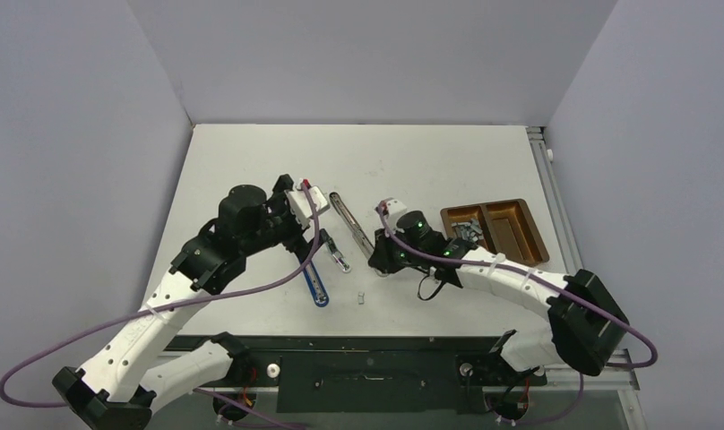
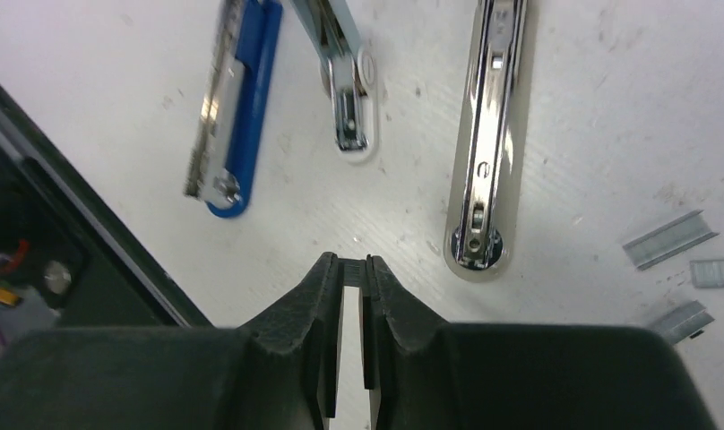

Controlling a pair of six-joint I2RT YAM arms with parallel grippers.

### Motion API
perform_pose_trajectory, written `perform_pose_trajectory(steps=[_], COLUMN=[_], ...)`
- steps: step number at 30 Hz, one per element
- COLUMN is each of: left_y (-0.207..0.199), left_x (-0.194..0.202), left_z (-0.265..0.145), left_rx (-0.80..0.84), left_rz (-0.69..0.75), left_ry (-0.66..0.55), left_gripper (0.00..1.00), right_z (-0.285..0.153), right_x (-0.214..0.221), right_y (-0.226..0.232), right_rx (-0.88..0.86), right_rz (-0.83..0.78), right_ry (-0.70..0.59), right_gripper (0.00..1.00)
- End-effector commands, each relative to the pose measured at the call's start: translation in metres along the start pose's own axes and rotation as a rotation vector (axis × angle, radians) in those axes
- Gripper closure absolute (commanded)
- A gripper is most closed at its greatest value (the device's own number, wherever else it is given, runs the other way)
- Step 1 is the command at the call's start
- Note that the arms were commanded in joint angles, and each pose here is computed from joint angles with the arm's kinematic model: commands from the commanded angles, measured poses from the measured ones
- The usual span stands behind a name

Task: Load the staples into the stapler
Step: Pick up the staple from the center of the board.

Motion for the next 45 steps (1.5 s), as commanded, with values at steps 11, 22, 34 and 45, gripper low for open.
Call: perform_pose_trajectory(steps=[11, 22, 34, 45], left_y=[-0.003, 0.001, 0.001, -0.001], left_x=[-0.033, -0.058, -0.07, -0.072], left_z=[-0.009, 0.005, 0.012, 0.015], left_rx=[0.046, 0.059, 0.128, 0.172], left_rz=[0.119, 0.202, 0.311, 0.394], left_ry=[-0.359, -0.593, -0.695, -0.726], left_gripper=[0.04, 0.07, 0.3, 0.5], right_z=[-0.096, -0.119, -0.121, -0.12], right_x=[-0.091, -0.1, -0.101, -0.1], right_y=[0.06, 0.076, 0.082, 0.083], right_rx=[-0.708, -0.958, -1.056, -1.105], right_rz=[0.264, 0.289, 0.252, 0.257], right_ry=[-0.388, -0.407, -0.348, -0.326], right_gripper=[0.86, 0.84, 0.84, 0.84])
Point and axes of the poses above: each gripper's point midway between its finger pads, its own z axis out along the fingers, its own y axis along the line the jaws close on, x = y × z, the point moved 9 cm from there along -z, back along the fingers, and after that the axes turned 15 degrees about z, right-handed, at the moved point
